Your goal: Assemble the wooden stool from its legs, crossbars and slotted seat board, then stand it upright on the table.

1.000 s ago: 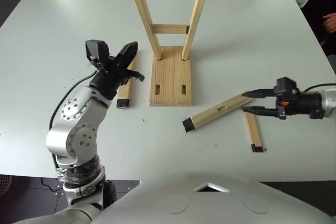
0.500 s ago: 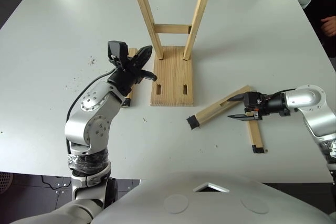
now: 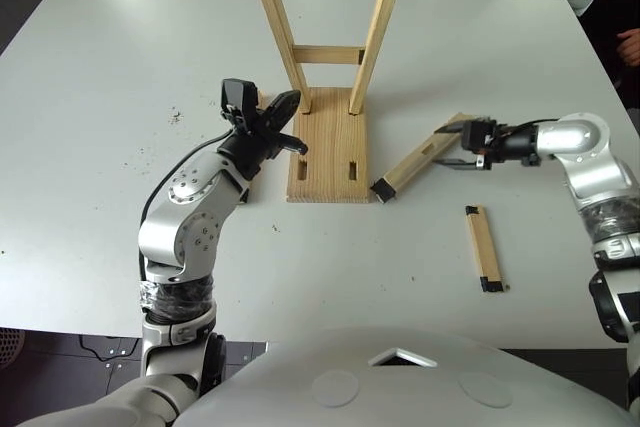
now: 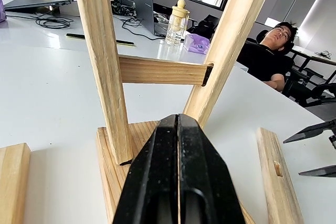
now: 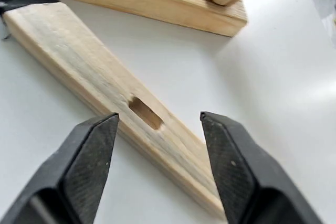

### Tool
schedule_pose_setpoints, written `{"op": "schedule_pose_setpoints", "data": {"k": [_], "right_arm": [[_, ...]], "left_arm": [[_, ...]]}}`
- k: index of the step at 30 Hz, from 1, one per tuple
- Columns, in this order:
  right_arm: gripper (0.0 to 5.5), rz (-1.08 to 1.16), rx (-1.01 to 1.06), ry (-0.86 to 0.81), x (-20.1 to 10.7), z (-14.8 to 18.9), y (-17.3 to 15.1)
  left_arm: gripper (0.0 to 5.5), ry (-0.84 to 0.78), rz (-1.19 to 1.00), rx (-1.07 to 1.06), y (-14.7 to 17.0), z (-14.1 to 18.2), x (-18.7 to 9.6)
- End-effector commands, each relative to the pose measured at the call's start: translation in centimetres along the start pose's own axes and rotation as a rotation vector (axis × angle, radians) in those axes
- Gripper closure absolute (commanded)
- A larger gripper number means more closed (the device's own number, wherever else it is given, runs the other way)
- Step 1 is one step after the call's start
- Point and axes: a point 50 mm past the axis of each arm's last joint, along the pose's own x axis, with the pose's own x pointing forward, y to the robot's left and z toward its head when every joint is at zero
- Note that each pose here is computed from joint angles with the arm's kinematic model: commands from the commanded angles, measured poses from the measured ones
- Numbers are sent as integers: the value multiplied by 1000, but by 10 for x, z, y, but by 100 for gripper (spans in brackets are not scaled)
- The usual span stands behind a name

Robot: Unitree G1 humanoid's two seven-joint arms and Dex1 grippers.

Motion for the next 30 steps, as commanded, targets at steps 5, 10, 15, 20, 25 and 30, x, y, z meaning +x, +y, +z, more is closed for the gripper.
{"op": "schedule_pose_setpoints", "data": {"k": [5,10,15,20,25,30], "right_arm": [[262,-107,133,165,-3,-39,-1],[262,-274,192,146,44,-29,-13],[262,-435,242,129,64,-20,-25],[262,-474,270,130,37,-37,-17],[262,-532,499,-71,4,-24,16],[201,-611,783,-99,-5,-9,82]], "left_arm": [[550,10,8,-7,0,-7,4],[550,20,-9,-2,2,-7,12],[550,32,-27,13,4,-8,18],[550,26,-14,19,7,-7,14],[550,-17,59,-18,9,-7,-3],[550,-130,148,-90,7,6,-23]]}}
